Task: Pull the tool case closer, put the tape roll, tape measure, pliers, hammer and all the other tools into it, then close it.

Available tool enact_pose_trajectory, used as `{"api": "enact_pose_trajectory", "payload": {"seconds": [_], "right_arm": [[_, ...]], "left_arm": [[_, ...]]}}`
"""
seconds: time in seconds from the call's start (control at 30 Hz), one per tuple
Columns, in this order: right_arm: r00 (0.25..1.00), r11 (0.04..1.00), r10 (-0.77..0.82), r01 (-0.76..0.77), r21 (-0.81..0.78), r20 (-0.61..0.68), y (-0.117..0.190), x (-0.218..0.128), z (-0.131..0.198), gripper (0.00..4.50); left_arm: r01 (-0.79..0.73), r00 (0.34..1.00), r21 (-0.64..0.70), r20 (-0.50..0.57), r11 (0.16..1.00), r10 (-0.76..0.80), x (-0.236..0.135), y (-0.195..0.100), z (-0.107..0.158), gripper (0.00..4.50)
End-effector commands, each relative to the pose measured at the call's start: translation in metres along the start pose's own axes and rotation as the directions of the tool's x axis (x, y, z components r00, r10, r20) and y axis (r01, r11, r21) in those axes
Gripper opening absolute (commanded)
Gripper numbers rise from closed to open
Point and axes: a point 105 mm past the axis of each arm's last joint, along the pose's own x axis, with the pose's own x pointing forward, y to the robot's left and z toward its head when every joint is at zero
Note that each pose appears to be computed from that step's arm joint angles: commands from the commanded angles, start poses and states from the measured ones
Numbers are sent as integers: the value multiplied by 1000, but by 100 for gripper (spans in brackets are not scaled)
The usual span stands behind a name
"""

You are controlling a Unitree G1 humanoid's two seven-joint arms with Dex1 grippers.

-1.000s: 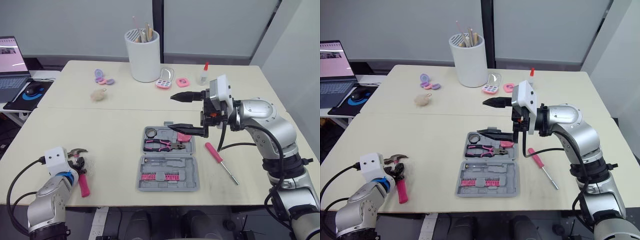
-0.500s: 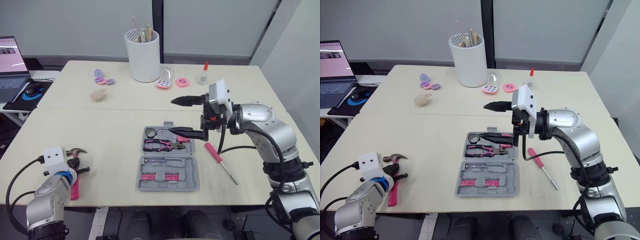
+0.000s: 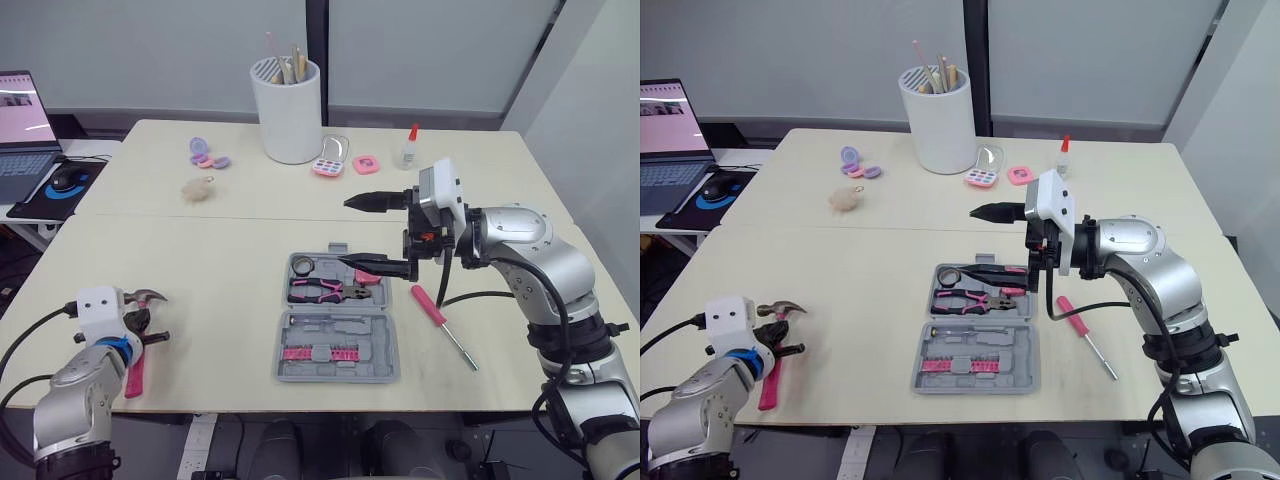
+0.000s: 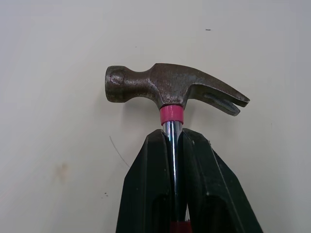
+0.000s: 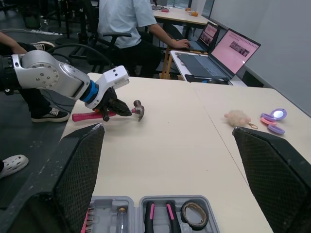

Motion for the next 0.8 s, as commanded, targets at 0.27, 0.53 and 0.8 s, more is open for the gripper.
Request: {"api": "enact_pose_trajectory", "payload": {"seconds": [0.27,0.53,0.8], "right_arm": [[1000,998,-25,25,-56,2,-2,-10,8,450],[999,997,-28,27,-70,-15,-1,-11,5,450],[998,997,-27,23,-79,-49,0,-15,-1,450]], "left_arm": [[237,965,193,69,952,-254,-7,-53,42,8],[412,897,334,19,848,-443,-18,-82,53,8],[616,755,491,-146,616,-639,-46,-108,56,8]]}}
